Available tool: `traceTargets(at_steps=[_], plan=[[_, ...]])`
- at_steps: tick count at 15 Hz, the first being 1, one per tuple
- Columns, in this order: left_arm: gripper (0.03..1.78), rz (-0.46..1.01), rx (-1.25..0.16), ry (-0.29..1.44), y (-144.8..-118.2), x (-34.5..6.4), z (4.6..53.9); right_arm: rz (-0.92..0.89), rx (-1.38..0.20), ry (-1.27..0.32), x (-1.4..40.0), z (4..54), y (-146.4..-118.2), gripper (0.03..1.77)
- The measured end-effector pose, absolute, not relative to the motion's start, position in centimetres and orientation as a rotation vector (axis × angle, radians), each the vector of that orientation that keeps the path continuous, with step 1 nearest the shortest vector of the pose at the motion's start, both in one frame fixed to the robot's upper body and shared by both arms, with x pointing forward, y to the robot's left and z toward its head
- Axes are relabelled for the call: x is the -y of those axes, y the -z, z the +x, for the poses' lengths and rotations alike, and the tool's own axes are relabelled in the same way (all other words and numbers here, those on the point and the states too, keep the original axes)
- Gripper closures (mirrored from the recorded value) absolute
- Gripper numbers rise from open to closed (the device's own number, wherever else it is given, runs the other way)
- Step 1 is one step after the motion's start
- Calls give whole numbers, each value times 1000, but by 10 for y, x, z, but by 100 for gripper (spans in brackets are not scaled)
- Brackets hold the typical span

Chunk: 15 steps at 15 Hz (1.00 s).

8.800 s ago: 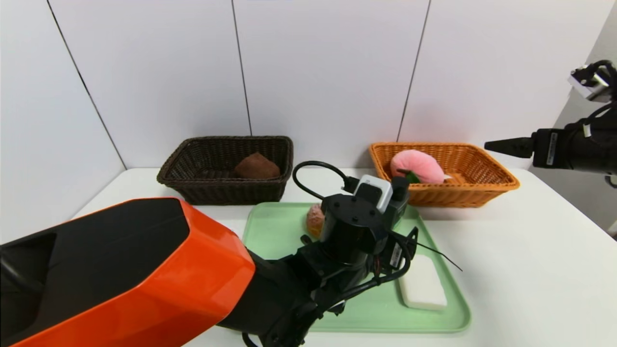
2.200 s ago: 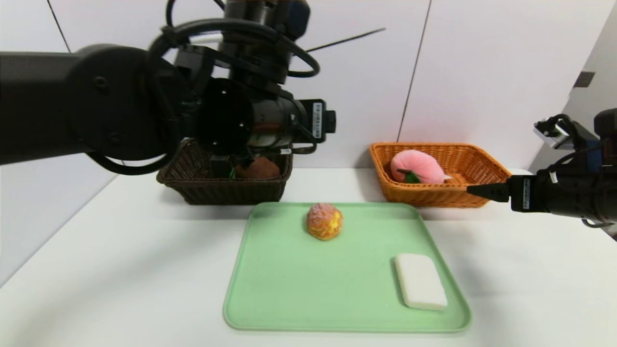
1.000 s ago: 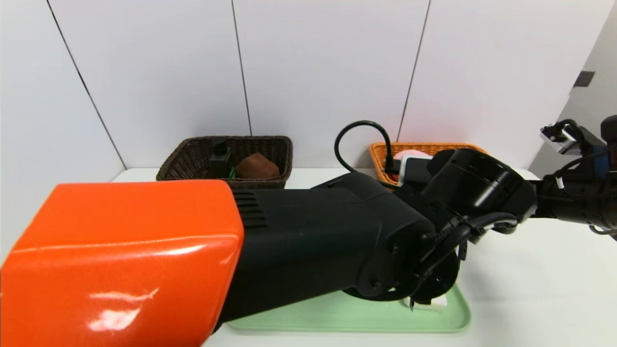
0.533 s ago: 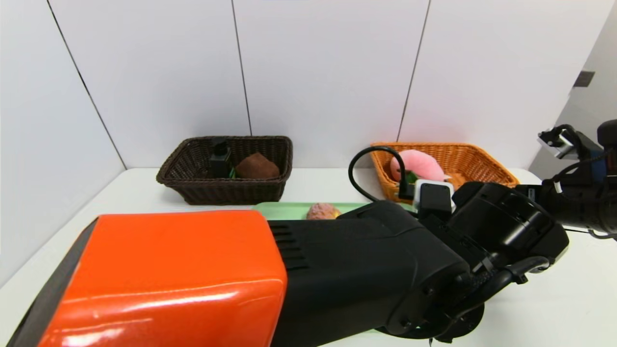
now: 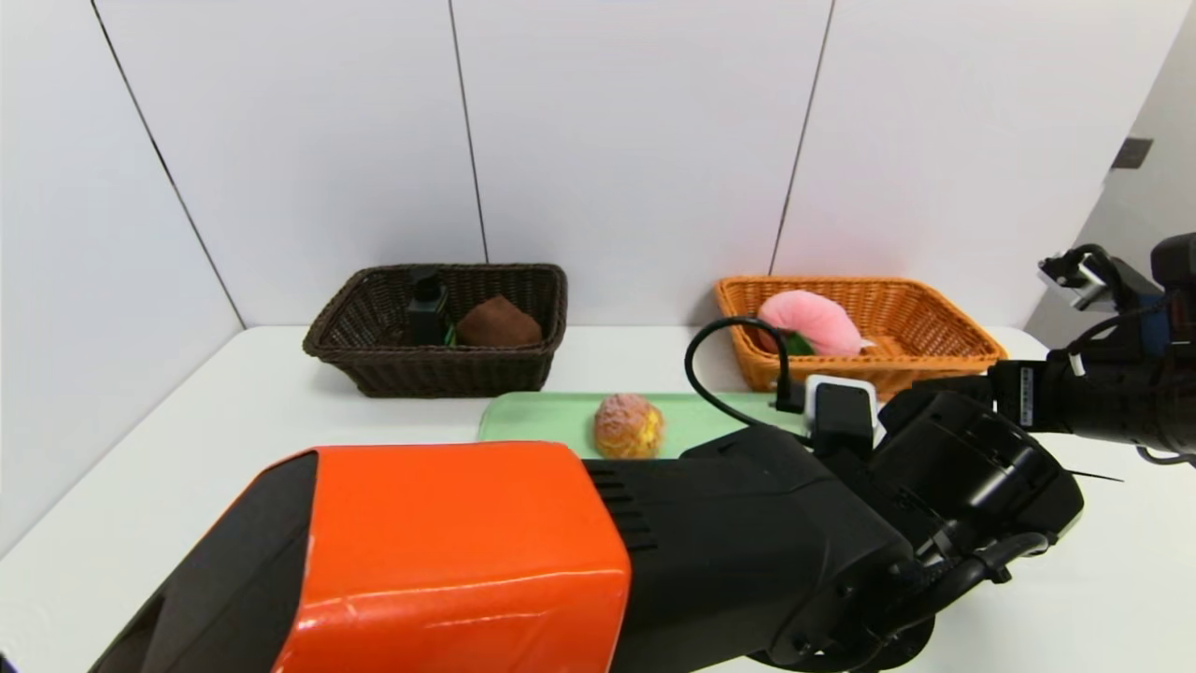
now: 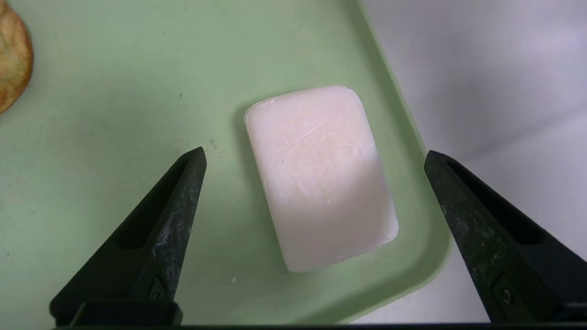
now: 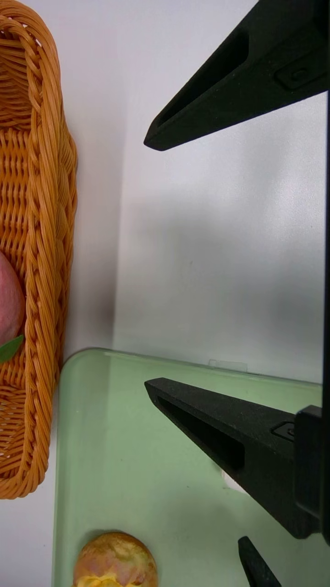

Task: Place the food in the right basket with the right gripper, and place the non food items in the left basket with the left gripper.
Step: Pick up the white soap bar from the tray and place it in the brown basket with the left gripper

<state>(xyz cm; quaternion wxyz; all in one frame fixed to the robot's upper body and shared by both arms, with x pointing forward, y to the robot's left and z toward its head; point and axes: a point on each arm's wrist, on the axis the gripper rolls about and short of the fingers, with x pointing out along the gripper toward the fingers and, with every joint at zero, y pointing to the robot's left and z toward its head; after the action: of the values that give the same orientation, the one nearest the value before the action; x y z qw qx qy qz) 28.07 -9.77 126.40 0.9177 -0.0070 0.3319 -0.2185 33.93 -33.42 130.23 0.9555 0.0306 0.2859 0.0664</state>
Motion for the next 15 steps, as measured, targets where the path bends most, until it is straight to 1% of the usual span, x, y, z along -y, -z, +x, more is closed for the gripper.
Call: traceTargets(at_steps=[4,9,12,15], plan=[[12,8,-687,429,-1252,101,283,61,-584,-136,334,340,-1301,9],[12,37,-688,412,-1242,103,284,60,-583,-137,334,340,-1301,9],[12,102,-647,377,-1238,104,285,60,-583,-137,334,340,-1302,9],[12,153,-638,373,-1236,102,286,59,-582,-137,334,340,-1302,9]])
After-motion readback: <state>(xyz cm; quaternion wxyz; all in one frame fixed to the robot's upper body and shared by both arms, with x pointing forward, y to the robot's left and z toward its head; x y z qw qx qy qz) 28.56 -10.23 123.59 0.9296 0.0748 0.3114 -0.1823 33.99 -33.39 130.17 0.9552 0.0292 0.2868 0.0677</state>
